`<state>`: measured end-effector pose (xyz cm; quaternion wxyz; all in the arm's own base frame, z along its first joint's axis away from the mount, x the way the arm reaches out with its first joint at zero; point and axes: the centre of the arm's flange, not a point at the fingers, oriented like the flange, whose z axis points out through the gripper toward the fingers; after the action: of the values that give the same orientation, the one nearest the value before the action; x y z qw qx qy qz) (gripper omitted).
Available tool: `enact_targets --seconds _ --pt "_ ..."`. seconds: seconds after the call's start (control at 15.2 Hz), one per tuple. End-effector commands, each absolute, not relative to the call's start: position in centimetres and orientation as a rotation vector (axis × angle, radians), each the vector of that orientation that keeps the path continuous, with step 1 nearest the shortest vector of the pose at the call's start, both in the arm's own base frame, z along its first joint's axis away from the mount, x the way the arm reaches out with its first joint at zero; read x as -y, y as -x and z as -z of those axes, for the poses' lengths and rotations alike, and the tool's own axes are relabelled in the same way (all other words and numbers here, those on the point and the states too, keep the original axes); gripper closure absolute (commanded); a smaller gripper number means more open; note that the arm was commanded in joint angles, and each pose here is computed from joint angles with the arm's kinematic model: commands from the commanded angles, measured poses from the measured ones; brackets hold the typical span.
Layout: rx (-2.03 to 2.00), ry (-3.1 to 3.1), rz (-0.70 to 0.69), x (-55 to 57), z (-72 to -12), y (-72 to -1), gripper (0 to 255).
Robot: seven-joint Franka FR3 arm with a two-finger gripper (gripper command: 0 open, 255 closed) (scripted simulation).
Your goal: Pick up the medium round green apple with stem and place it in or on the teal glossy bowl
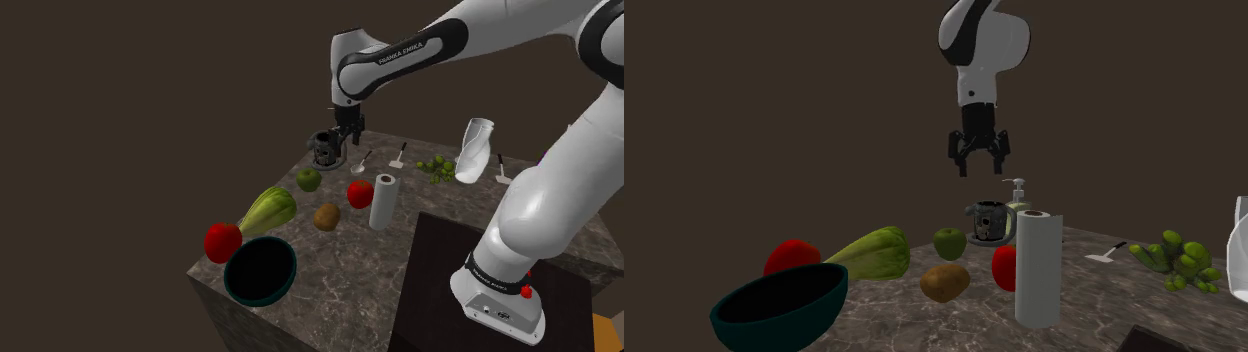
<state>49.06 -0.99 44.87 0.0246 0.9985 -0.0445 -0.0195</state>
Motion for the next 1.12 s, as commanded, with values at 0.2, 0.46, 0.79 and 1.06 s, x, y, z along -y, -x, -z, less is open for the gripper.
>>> enact_targets --seconds 0.2,0.46,0.79,1.06 --pt "0.194 -3.111 0.052 2.0 -41.0 -54.4 0" --pt "0.239 -3.128 0.047 2.7 -38.0 -58.6 0" --pt "0.295 -3.148 0.040 3.8 -34.2 -63.9 0" --pt "0.329 -3.159 0.036 4.4 -31.4 -66.9 0"
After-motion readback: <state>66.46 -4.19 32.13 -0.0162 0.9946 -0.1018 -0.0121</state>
